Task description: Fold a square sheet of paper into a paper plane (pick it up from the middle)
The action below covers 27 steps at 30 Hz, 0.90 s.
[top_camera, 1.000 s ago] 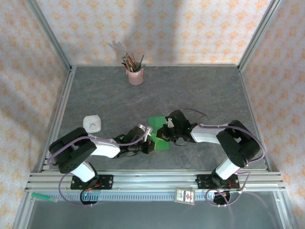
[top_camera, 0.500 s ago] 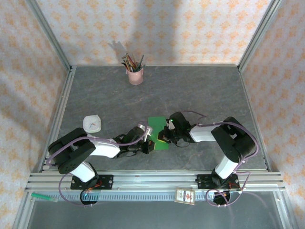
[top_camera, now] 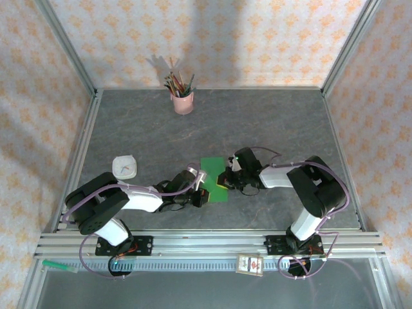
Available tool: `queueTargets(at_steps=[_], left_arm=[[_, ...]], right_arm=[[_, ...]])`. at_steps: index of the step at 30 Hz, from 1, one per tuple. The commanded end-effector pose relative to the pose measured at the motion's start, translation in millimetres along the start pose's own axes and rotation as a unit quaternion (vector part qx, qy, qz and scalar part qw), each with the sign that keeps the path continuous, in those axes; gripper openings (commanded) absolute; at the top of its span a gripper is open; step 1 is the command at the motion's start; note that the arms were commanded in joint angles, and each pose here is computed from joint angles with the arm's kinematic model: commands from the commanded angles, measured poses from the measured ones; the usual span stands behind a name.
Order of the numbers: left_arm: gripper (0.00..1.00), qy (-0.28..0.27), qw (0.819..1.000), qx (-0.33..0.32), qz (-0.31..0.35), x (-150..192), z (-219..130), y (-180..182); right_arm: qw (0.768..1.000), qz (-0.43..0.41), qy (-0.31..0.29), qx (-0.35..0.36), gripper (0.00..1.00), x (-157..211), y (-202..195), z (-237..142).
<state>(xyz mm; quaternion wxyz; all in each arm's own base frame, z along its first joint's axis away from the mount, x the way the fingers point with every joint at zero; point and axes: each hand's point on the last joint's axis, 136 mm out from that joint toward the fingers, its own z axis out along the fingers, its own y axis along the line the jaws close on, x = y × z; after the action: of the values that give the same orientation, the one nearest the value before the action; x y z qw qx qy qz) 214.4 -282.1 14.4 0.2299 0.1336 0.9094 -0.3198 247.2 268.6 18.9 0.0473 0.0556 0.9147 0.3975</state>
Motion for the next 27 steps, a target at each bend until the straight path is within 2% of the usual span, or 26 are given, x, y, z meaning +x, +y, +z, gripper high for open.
queueTargets(at_steps=[1,20,27], left_arm=[[0.00,0.094,0.988,-0.118,-0.010,58.9,-4.6,62.4],[0.00,0.087,0.989,-0.122,-0.003,52.9,-10.4,60.4],[0.00,0.042,0.997,-0.065,-0.019,17.6,-6.5,22.0]], right_arm=[[0.997,0.018,-0.033,0.060,0.05,-17.2,-27.6,-5.0],[0.992,0.047,-0.081,0.086,0.04,-56.2,-49.4,-25.1],[0.991,0.011,-0.118,0.054,0.05,-76.8,-19.9,-51.6]])
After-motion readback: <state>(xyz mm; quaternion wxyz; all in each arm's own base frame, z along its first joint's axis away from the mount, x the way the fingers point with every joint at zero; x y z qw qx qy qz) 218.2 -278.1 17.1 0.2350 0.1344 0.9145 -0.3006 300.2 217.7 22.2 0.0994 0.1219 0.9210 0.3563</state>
